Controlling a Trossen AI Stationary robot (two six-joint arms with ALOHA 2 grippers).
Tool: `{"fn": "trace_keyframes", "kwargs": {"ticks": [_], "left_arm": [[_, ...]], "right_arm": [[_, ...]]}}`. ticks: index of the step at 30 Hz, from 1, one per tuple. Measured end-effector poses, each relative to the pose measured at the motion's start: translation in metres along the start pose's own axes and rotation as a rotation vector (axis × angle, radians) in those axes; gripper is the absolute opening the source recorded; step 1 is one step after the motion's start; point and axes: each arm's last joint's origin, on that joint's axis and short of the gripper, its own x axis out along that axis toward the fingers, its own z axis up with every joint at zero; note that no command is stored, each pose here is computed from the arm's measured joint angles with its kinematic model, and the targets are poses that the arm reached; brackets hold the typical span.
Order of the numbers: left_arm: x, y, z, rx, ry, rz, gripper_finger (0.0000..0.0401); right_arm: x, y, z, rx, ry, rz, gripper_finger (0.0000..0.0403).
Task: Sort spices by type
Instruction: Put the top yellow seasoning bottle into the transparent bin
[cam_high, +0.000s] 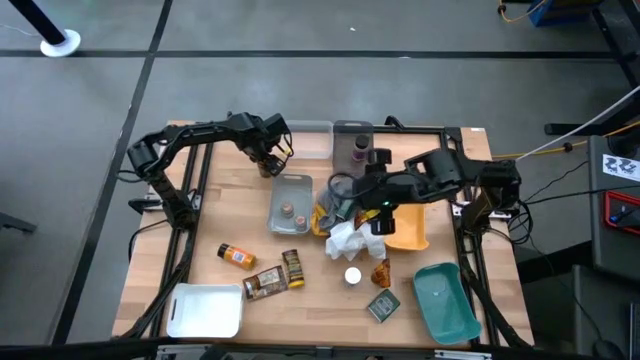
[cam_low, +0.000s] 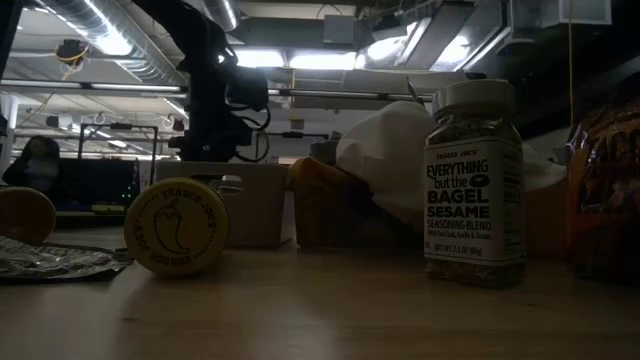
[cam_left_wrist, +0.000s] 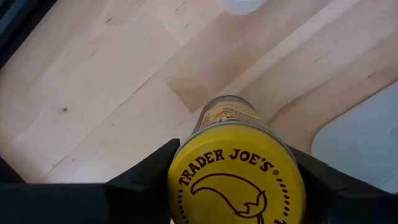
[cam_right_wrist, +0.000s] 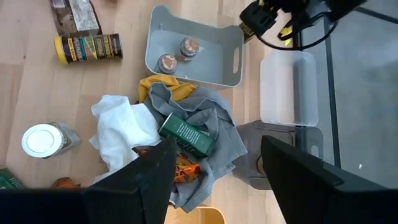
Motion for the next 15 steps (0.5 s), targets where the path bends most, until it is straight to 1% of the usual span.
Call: {"fn": "trace_keyframes", "kwargs": {"ticks": [3,7,11,15], "left_arm": [[0.000,0.000,0.000,0.001,0.004,0.000,0.0205],[-0.006,0.001,-0.001,0.013,0.033,0.007,0.0205],[-0.022,0.003,0.002,0.039,0.063,0.015,0.0205],[-0.046,0.005,0.008,0.042,0.069,0.017,0.0205]], "right_arm": [[-0.012,-0.005,-0.008,0.015,-0.022,0.000,0.0234],[-0.021,-0.008,-0.024,0.068,-0.009,-0.011,0.0234],[-0.022,-0.010,-0.048,0.142,0.036,-0.063,0.0234],[-0.014,-0.008,-0.076,0.202,0.101,-0.132,0.0234]]}}
